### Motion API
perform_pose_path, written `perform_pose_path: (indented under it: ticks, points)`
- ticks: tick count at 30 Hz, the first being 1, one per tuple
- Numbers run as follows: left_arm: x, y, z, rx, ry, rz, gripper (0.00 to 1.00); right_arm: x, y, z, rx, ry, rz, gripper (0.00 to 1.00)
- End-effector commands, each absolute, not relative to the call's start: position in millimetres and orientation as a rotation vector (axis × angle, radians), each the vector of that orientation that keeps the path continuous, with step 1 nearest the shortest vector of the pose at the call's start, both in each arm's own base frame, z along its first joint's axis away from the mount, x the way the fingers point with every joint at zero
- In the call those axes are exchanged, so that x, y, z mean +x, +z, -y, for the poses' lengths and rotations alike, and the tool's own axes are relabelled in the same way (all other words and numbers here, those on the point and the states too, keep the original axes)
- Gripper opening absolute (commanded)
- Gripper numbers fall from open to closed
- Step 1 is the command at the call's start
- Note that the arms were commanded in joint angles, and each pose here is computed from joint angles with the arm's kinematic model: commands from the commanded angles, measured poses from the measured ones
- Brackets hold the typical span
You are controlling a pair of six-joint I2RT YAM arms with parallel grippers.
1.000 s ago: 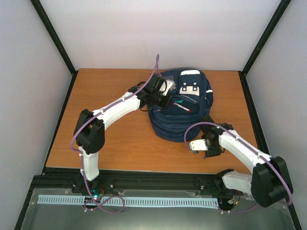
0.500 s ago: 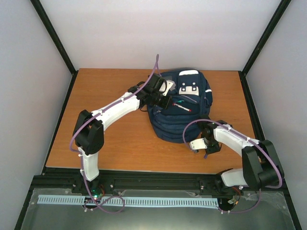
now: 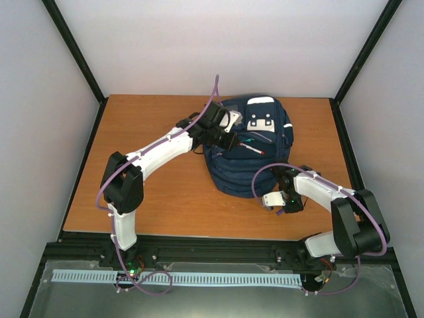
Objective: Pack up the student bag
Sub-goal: Pick up the stationery from the center of the board.
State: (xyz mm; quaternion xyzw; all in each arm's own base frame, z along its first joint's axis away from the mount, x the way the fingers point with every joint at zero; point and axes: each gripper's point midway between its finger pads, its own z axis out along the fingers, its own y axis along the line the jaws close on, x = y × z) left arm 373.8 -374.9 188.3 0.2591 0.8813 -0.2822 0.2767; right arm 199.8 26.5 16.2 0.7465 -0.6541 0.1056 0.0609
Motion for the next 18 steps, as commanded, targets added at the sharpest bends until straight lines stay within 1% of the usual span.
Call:
perform_pose_path:
  ticks: [1,4,14,18]
  points:
    - [367.3,234.1,379.2,0.665,-0.857,-2.29,0.05,182.8,17.2,-34.7,2.16,0.217,2.047,0.19]
    - [366.3,234.1,380.3,0.668,-0.868,-2.291,0.05,174.9,17.5,-46.2,2.121,0.178,2.099,0.17]
    - [365.5,229.4,382.7,0.668,-0.883,-2.312,0.06,159.9,20.2,-90.5,1.959,0.008,2.284,0.15]
    - [365.7,227.7,382.3,0.669,-0.878,-2.315,0.06,157.4,15.4,-87.7,1.929,0.016,2.286,0.22]
